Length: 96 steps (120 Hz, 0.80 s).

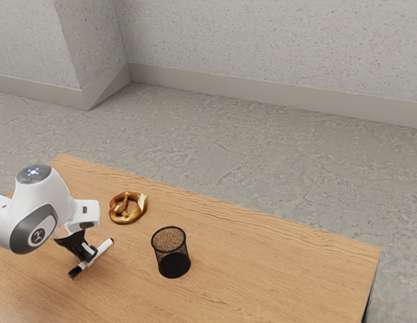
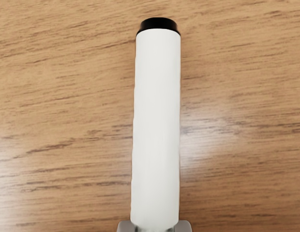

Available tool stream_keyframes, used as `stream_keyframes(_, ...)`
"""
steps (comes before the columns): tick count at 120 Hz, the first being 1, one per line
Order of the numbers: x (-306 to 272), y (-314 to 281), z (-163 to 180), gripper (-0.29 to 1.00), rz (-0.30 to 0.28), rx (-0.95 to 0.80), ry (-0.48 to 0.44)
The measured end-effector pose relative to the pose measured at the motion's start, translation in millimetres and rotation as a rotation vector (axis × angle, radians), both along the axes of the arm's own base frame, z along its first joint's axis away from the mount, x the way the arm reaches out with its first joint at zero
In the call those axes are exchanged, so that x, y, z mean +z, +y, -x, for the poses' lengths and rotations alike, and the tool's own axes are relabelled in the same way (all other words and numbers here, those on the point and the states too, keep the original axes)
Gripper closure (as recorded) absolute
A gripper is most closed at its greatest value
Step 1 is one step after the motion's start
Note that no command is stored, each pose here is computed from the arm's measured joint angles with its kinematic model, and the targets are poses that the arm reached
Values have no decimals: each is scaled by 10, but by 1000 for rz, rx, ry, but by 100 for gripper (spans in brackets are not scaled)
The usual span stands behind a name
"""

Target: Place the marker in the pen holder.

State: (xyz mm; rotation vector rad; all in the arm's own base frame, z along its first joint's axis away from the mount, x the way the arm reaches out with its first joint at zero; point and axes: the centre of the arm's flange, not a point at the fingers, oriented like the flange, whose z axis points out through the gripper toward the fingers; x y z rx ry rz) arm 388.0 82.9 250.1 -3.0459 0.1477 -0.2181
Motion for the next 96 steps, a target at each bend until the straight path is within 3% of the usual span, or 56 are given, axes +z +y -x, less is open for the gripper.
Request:
stream_keyframes(28,1077,-468,-361,77,-20,-49,-34)
stream_keyframes(53,1597,-1514,-497,76,2,-37,162)
stream_keyframes(73,1426,-1898,-721,74,12,6,341)
stream_keyframes(96,1232,-2097,-966,73,11,48,448)
